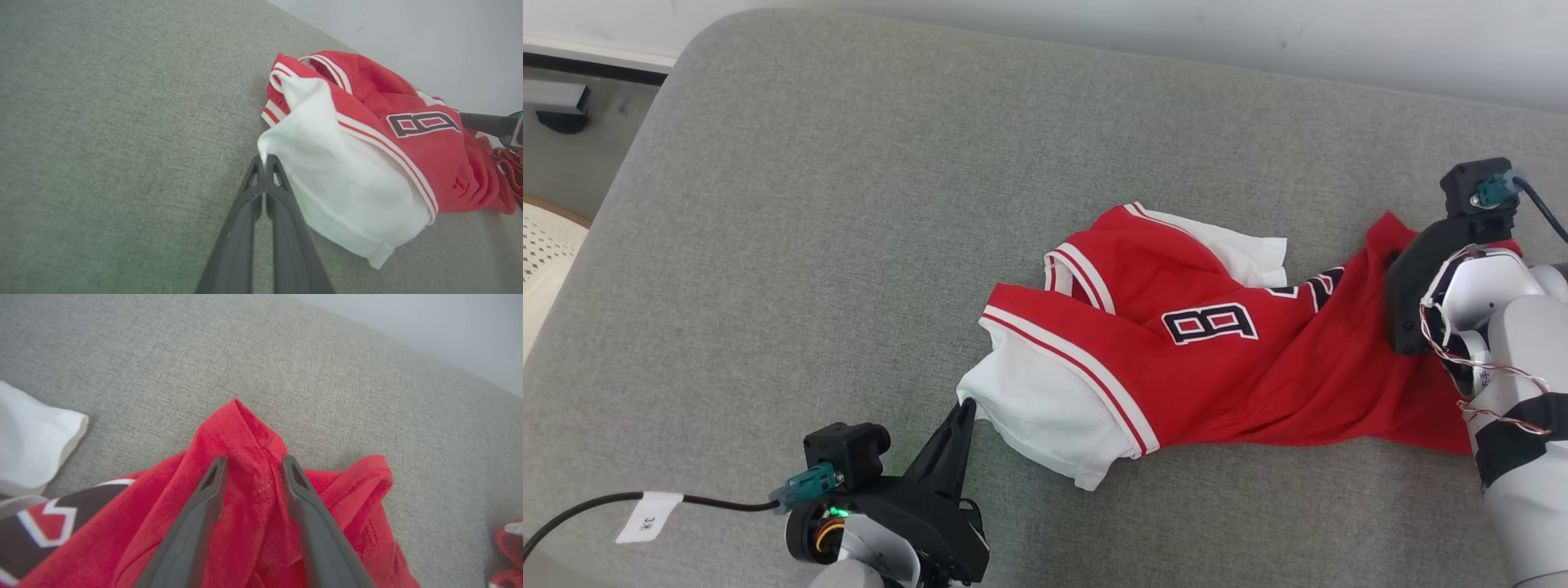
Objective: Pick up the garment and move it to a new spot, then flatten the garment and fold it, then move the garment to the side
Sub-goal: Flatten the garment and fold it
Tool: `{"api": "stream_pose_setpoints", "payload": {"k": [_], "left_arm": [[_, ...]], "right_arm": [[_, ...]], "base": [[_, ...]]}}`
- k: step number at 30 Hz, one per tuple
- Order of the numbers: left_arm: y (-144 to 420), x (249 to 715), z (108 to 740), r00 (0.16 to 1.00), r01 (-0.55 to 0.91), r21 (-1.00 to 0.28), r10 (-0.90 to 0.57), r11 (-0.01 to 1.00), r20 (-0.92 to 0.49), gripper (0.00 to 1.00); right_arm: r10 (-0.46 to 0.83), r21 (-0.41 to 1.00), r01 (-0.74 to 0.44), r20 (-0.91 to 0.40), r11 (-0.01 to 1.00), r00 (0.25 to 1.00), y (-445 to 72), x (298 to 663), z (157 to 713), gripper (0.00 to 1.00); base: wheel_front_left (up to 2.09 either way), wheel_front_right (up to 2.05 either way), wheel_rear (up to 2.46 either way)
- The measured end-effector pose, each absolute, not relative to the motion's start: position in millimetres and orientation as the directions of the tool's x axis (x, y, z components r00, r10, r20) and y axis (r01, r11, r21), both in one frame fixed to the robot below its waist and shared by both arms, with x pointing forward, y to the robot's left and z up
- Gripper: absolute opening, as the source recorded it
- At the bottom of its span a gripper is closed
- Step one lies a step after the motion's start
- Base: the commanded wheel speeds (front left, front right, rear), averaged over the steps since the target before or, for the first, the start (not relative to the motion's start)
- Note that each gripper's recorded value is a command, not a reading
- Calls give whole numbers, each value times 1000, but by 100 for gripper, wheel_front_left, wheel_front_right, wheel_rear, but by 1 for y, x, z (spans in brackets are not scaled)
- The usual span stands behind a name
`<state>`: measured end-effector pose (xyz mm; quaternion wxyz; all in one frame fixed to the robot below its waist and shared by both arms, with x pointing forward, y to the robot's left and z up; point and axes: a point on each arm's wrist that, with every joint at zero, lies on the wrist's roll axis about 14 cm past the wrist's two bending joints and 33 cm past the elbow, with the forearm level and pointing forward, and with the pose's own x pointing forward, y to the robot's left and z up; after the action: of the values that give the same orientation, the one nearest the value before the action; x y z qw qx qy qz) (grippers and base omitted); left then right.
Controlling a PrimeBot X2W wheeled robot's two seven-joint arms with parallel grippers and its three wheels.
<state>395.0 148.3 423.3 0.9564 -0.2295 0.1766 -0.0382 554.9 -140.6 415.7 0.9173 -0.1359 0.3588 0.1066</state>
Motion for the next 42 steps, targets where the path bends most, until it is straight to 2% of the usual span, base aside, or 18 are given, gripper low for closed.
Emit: {"api": "stream_pose_setpoints", "payload": {"k": [5,6,8,9,13,15,20,26,31,36,42], "left_arm": [[149,395,422,935,-15,-455,-149,890,-323,0],[149,395,421,934,-15,-456,-149,890,-323,0],[149,395,421,934,-16,-457,-150,890,-325,0],[149,396,421,934,-14,-457,-151,889,-324,0],[146,399,423,935,-4,-459,-159,889,-316,0],[145,399,423,935,-2,-464,-163,886,-315,0],[144,401,429,942,7,-465,-163,885,-295,0],[157,408,457,975,10,-471,-113,882,-191,0],[164,415,514,997,69,-521,-82,851,-3,0],[154,402,537,992,121,-560,-121,819,37,0],[142,370,519,984,92,-583,-165,807,-73,0]], "right_arm": [[101,-183,-319,-707,930,699,-137,553,407,53],[98,-192,-322,-705,927,702,-138,553,407,55],[94,-204,-326,-701,923,707,-140,554,407,66],[96,-204,-329,-702,922,706,-139,553,407,64],[96,-209,-334,-704,919,704,-140,550,406,33],[98,-209,-335,-701,919,706,-141,549,408,0],[117,-207,-325,-652,923,749,-140,554,423,0],[153,-163,-286,-553,944,819,-141,558,453,0],[146,-111,-214,-432,971,890,-157,548,491,0],[114,-29,-141,-437,990,892,-178,513,496,0],[68,29,-62,-526,998,848,-199,446,474,0]], "base": [[0,0,0],[0,0,0],[0,0,0],[0,0,0],[0,0,0],[0,0,0],[0,0,0],[0,0,0],[0,0,0],[0,0,0],[0,0,0]]}}
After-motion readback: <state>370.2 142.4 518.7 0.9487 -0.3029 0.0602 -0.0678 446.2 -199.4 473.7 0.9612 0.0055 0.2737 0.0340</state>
